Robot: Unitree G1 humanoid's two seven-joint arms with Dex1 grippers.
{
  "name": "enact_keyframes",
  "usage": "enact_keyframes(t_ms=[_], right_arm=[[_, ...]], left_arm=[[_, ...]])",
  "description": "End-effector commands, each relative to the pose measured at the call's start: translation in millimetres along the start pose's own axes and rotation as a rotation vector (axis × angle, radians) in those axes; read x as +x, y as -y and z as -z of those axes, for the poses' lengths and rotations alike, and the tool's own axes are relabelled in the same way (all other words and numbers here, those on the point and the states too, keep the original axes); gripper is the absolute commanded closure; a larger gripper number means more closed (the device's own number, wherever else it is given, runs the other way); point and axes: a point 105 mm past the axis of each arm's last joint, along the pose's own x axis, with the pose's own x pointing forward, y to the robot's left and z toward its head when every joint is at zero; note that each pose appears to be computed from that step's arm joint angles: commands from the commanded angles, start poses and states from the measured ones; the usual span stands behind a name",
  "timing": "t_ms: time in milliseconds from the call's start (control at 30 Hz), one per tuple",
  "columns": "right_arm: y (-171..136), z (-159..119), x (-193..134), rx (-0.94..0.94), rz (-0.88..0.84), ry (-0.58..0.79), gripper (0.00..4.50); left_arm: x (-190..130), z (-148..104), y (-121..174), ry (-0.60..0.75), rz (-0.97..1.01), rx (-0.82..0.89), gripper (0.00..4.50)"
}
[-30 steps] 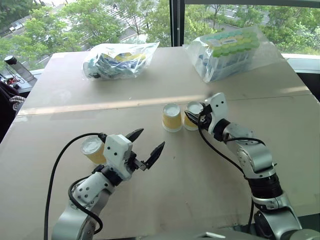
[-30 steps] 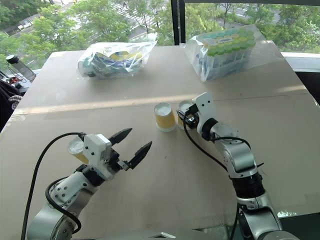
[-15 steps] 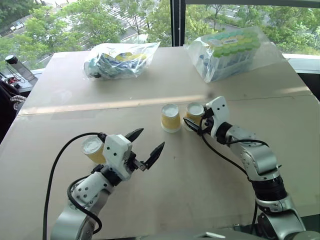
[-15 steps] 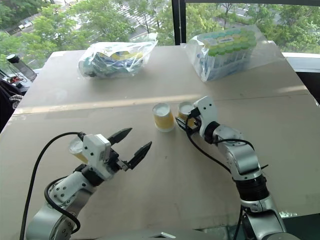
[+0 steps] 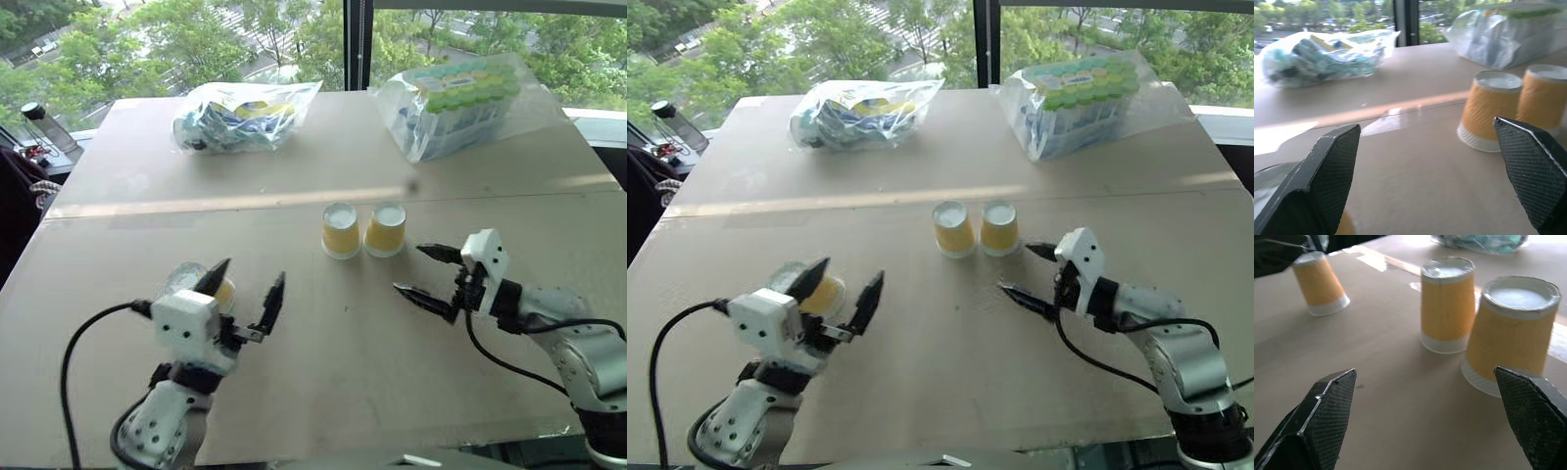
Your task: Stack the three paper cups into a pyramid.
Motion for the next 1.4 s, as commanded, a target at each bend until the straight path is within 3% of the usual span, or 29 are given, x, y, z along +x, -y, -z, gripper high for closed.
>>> enact_keyframes(t_ms=[33, 167, 267, 500, 900, 1400], right_arm=[[-13.5, -20.1, -6.3, -0.093, -0.101, 0.089, 0.03], [-16.8, -38.6, -5.7, -0.102, -0.147, 0.249, 0.03], [-16.6, -43.7, -5.2, -0.100, -0.162, 0.292, 0.03], [-16.6, -46.3, -1.9, -0.105, -0.200, 0.294, 0.03], [-20.8, -48.4, 1.8, -0.102, -0.205, 0.303, 0.03], [-25.0, -49.2, -0.3, -0.093, -0.220, 0.322, 0.03]], left_arm=[[-13.1, -14.9, -12.2, 0.050, -0.160, 0.069, 0.00], [-22.7, -5.5, -27.5, 0.013, -0.300, 0.055, 0.00], [-22.7, 0.7, -30.8, 0.001, -0.322, 0.046, 0.00], [-5.0, 20.0, -32.0, -0.011, -0.282, 0.075, 0.00], [18.8, 29.8, -52.7, 0.004, -0.315, 0.087, 0.00], [34.0, 29.4, -51.0, 0.009, -0.275, 0.064, 0.00]])
